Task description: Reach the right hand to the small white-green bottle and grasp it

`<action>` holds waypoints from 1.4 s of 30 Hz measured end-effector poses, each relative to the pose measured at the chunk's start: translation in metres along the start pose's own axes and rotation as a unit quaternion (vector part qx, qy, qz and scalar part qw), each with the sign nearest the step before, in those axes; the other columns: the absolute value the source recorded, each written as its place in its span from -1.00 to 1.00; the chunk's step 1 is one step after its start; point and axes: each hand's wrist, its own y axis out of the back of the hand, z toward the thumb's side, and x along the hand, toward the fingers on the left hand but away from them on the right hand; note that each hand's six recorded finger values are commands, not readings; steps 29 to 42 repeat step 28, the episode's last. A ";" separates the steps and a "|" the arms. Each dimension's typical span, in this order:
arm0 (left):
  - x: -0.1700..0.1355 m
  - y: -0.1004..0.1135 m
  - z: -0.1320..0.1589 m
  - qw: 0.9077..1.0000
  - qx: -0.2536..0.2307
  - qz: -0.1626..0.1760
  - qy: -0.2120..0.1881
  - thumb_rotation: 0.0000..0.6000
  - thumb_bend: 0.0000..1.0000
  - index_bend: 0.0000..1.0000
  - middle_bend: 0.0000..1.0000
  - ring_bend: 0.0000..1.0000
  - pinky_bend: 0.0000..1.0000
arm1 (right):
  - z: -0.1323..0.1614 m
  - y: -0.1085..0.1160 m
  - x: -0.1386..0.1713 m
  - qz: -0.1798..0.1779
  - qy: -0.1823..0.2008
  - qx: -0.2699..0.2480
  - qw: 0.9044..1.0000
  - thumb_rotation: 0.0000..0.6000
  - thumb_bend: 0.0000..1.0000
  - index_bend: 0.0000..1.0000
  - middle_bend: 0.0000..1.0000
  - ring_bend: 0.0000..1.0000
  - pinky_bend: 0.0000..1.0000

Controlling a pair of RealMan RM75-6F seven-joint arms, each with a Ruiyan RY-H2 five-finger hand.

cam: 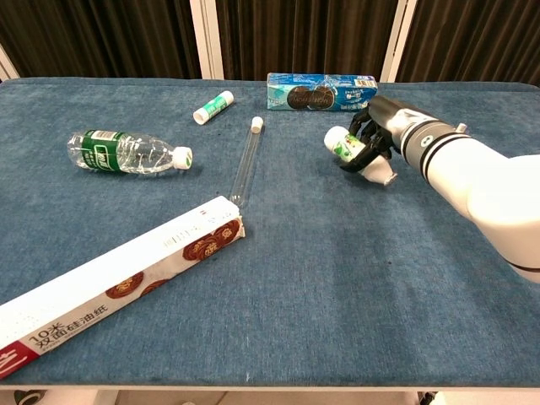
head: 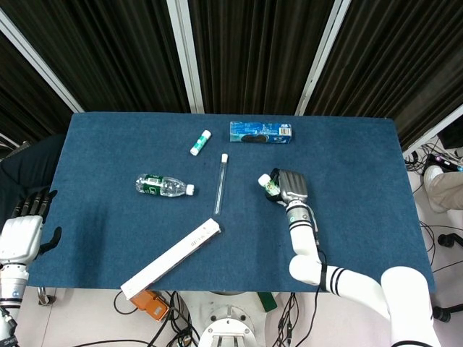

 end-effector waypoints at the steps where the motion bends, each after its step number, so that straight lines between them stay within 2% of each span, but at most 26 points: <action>1: 0.000 0.000 0.000 1.000 0.000 0.000 0.000 1.00 -0.19 -1.00 -1.00 -0.99 -0.80 | 0.000 0.003 0.000 -0.003 0.000 -0.005 1.000 1.00 0.22 0.39 0.31 0.67 0.97; 7: 0.000 0.001 -0.001 1.000 -0.003 0.001 0.002 1.00 -0.19 -1.00 -1.00 -0.99 -0.80 | 0.004 0.027 0.005 -0.025 0.017 -0.043 0.999 1.00 0.21 0.39 0.31 0.67 0.97; 10: 0.000 0.000 -0.001 1.000 -0.001 0.000 0.002 1.00 -0.19 -1.00 -1.00 -0.99 -0.80 | 0.008 0.046 0.011 -0.043 0.032 -0.058 0.997 1.00 0.21 0.39 0.31 0.67 0.97; 20: -0.001 0.000 -0.001 1.000 -0.001 0.000 0.005 1.00 -0.19 -1.00 -1.00 -0.99 -0.80 | 0.027 0.147 0.021 -0.122 0.085 -0.081 0.985 1.00 0.21 0.39 0.31 0.67 0.97; 23: -0.001 0.001 -0.001 1.000 -0.002 0.001 0.006 1.00 -0.19 -1.00 -1.00 -0.99 -0.80 | 0.036 0.169 0.021 -0.139 0.097 -0.083 0.982 1.00 0.21 0.39 0.31 0.67 0.97; 28: -0.002 0.001 -0.003 1.000 -0.004 0.001 0.008 1.00 -0.19 -1.00 -1.00 -0.99 -0.80 | 0.042 0.185 0.026 -0.162 0.113 -0.113 0.974 1.00 0.22 0.39 0.31 0.67 0.97; 42: -0.002 0.001 -0.003 1.000 -0.004 0.001 0.008 1.00 -0.19 -1.00 -1.00 -0.99 -0.80 | 0.042 0.185 0.026 -0.162 0.113 -0.113 0.974 1.00 0.22 0.39 0.31 0.67 0.97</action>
